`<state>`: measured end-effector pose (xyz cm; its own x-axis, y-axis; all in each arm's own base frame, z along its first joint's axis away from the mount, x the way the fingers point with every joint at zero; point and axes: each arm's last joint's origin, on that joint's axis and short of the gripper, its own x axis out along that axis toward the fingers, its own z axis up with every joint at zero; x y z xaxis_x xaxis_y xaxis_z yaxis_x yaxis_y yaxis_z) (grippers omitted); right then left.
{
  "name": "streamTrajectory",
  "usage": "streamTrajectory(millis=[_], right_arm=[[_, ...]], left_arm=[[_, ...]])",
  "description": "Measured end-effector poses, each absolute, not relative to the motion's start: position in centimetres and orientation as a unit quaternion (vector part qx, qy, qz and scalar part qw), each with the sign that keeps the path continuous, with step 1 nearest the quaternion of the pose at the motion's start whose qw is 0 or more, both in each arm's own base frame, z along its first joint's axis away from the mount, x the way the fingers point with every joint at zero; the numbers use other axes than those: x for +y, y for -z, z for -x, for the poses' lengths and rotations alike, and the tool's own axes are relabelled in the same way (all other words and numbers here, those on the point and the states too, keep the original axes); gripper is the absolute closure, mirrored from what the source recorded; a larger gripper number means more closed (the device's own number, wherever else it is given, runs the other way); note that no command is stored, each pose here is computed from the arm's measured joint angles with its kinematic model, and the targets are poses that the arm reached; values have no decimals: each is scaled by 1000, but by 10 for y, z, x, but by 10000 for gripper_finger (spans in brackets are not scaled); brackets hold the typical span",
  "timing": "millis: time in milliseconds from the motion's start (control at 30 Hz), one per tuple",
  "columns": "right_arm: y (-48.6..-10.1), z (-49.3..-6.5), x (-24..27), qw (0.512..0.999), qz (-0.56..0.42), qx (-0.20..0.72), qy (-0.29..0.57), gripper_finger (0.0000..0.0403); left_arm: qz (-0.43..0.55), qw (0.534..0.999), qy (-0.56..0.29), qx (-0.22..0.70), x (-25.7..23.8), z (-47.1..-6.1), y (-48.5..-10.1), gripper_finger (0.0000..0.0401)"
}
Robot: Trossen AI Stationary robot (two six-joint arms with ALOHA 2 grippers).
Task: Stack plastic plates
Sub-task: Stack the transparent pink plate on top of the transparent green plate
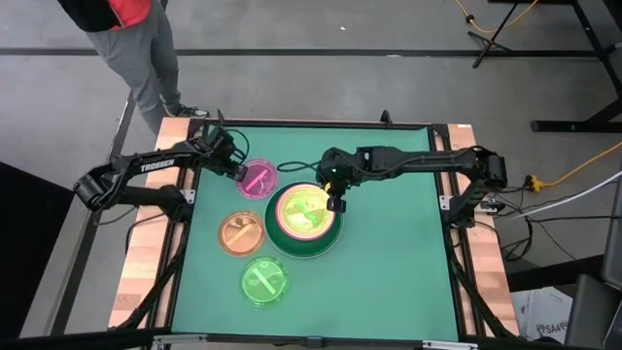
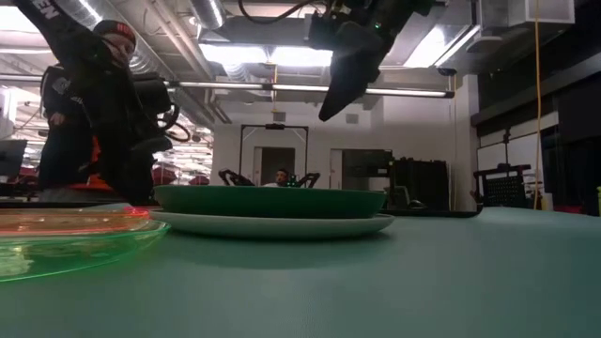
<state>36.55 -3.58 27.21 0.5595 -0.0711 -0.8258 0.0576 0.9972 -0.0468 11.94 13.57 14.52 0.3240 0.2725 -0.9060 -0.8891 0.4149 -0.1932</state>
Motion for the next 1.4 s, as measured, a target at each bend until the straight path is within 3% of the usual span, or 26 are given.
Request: streamTrajectory(millis=[1033, 1400], right_arm=[[-272, -366, -37, 883, 7, 468, 38, 363], [-272, -366, -37, 883, 7, 468, 38, 363]], left_arm=[[466, 671, -431, 383, 127, -114, -130, 299], [466, 670, -433, 383, 127, -113, -130, 354]])
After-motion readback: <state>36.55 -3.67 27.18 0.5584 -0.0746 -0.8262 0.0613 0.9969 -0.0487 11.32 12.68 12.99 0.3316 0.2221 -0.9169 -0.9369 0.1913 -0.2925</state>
